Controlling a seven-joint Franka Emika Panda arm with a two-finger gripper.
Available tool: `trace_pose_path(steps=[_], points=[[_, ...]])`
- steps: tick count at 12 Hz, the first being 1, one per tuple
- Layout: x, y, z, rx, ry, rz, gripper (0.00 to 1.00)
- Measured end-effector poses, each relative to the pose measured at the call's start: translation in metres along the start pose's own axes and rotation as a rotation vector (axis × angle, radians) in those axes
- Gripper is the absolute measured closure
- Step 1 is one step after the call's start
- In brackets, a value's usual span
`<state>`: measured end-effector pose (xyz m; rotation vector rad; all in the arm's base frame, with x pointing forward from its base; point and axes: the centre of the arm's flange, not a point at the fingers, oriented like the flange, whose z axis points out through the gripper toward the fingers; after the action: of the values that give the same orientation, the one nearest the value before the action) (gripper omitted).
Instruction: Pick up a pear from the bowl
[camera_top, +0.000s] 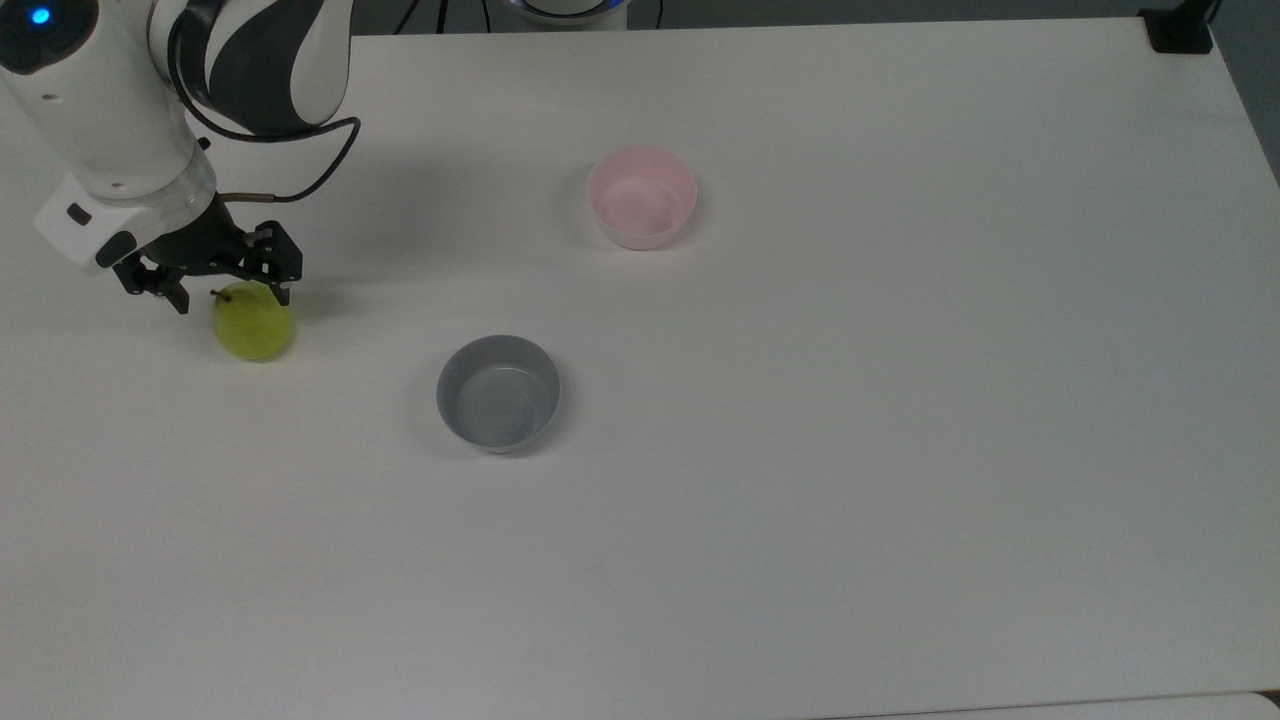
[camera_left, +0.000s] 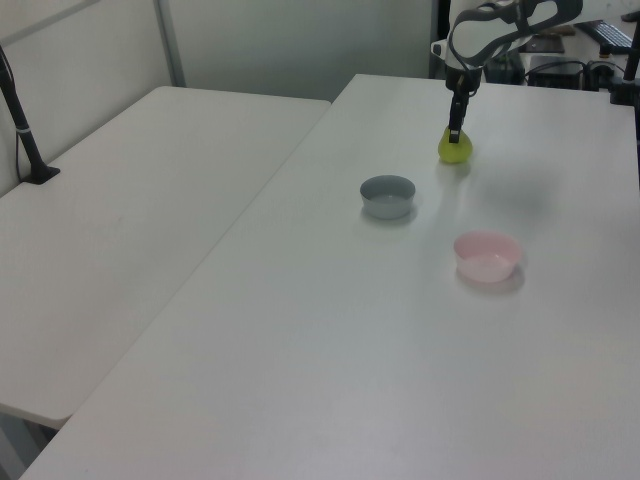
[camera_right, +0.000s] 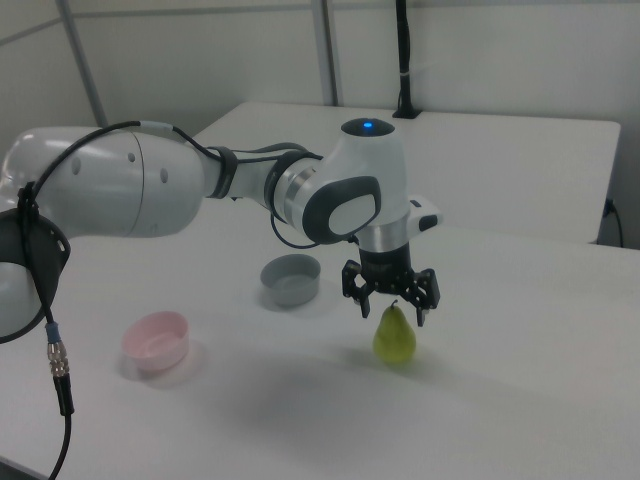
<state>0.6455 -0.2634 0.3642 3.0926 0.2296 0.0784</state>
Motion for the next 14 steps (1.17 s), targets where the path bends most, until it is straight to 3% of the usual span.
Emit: trace_pose_path(steps=[4, 7, 14], points=[[-0.002, -0.015, -0.051, 0.008, 0.003, 0.004, 0.00], [-0.005, -0.064, -0.123, 0.014, -0.032, 0.073, 0.00], [-0.053, -0.153, -0.255, 0.077, -0.080, 0.144, 0.00]])
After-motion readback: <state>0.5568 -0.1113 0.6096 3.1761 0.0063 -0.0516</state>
